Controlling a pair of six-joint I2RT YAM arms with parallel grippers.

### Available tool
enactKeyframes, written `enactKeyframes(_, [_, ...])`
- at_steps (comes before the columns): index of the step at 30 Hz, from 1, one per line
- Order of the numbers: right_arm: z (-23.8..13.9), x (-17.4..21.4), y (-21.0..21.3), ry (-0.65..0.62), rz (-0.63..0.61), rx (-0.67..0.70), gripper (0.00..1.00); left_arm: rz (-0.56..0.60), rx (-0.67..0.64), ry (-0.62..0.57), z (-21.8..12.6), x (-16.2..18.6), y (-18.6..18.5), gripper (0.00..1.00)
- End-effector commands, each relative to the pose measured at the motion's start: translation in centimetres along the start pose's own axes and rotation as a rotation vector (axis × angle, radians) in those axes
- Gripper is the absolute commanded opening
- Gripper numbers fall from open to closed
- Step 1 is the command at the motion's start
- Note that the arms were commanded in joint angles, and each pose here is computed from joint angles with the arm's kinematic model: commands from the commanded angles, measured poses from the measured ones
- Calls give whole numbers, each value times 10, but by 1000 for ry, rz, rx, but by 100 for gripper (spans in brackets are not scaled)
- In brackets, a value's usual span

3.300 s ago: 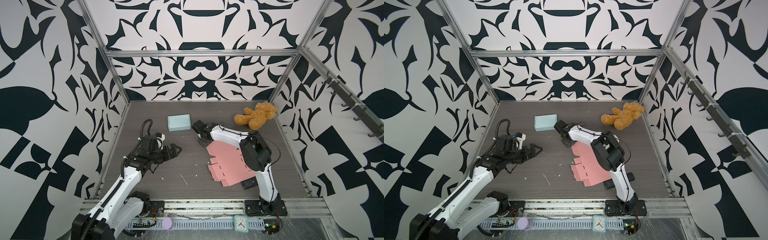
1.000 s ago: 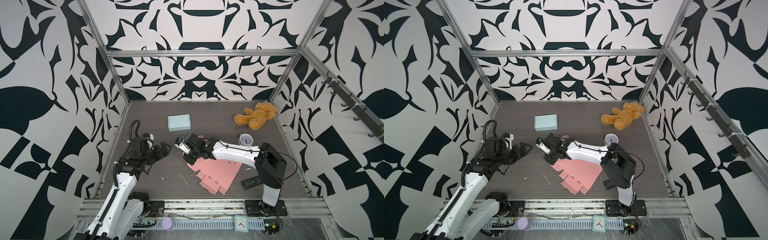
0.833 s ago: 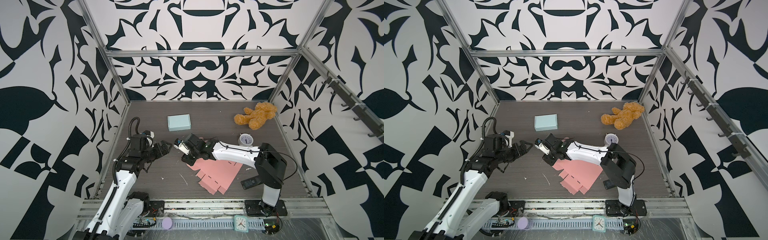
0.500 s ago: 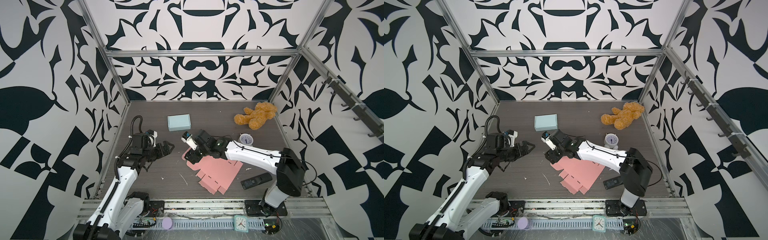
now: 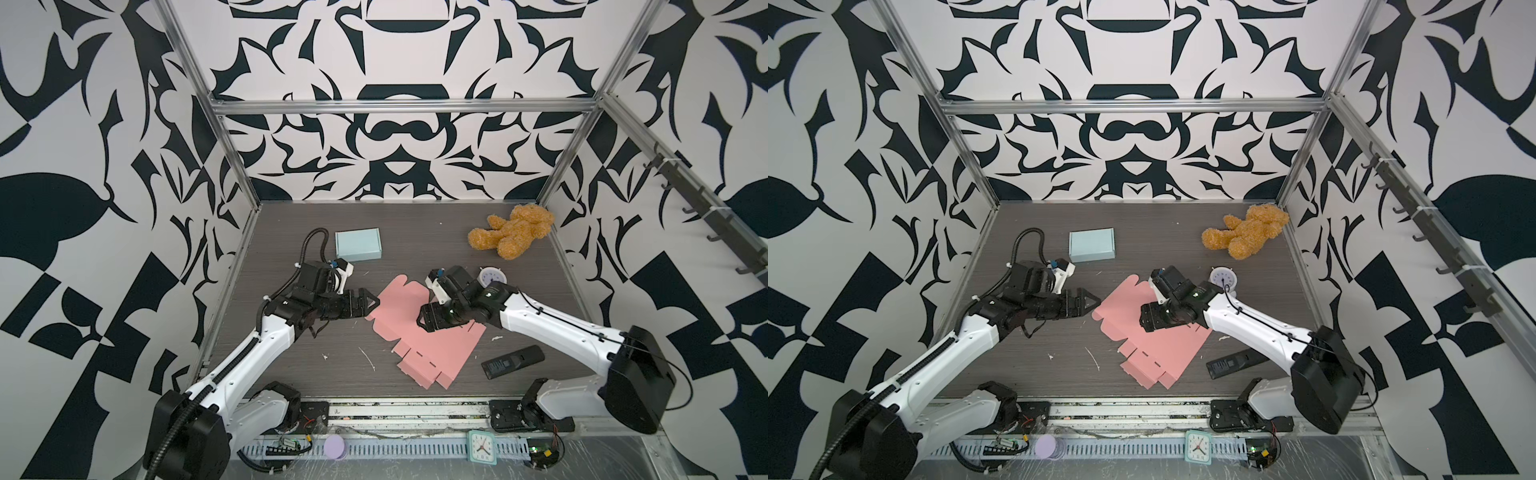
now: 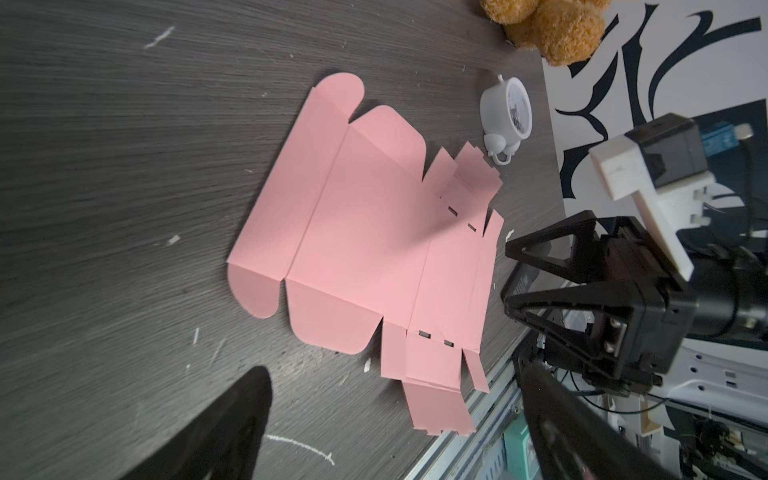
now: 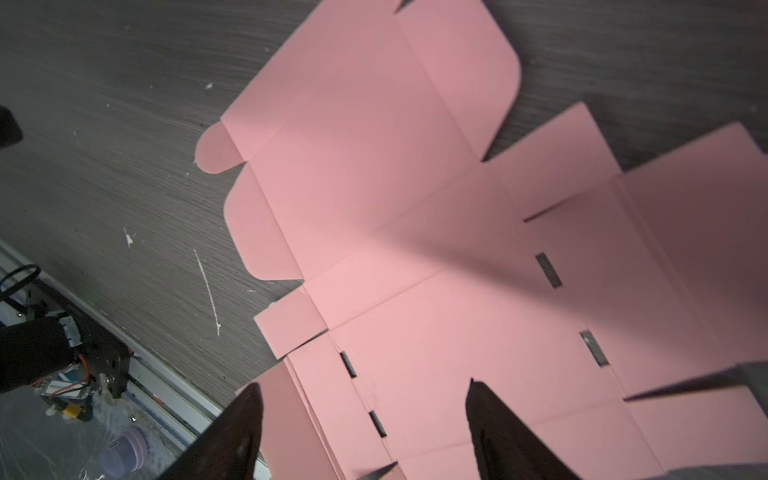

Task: Fold the paper box

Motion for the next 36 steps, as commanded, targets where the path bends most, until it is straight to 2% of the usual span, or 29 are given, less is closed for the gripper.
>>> enactKeyframes(1, [-2, 13, -26, 8, 121, 18, 80, 66, 48, -7, 10, -10, -16, 97])
enactKeyframes(7, [6, 15, -58, -27, 204, 42, 81, 68, 85, 27, 29, -13, -20, 97])
enactKeyframes(14, [19, 0, -87, -50, 216, 77, 81, 52, 69, 80, 58, -15, -19, 97])
enactKeyframes(19, [27, -14, -90, -36, 164, 116, 80, 38, 49, 90, 66, -7, -17, 97])
enactKeyframes(30, [51, -40, -84, -57, 137, 40, 76, -27, -22, 79, 64, 9, 2, 97])
enactKeyframes(36, [74, -52, -79, -29, 118, 5, 75, -58, -65, 60, 60, 16, 11, 97])
Point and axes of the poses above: each gripper's point midway between its finger pads, its own z axis out along the fingers, its own y axis along the line the jaws close on, x = y × z, the point moved 8 cm from there along -z, back along the fingers, and after that the axes turned 5 degrees about -z, right-handed, at the moved point
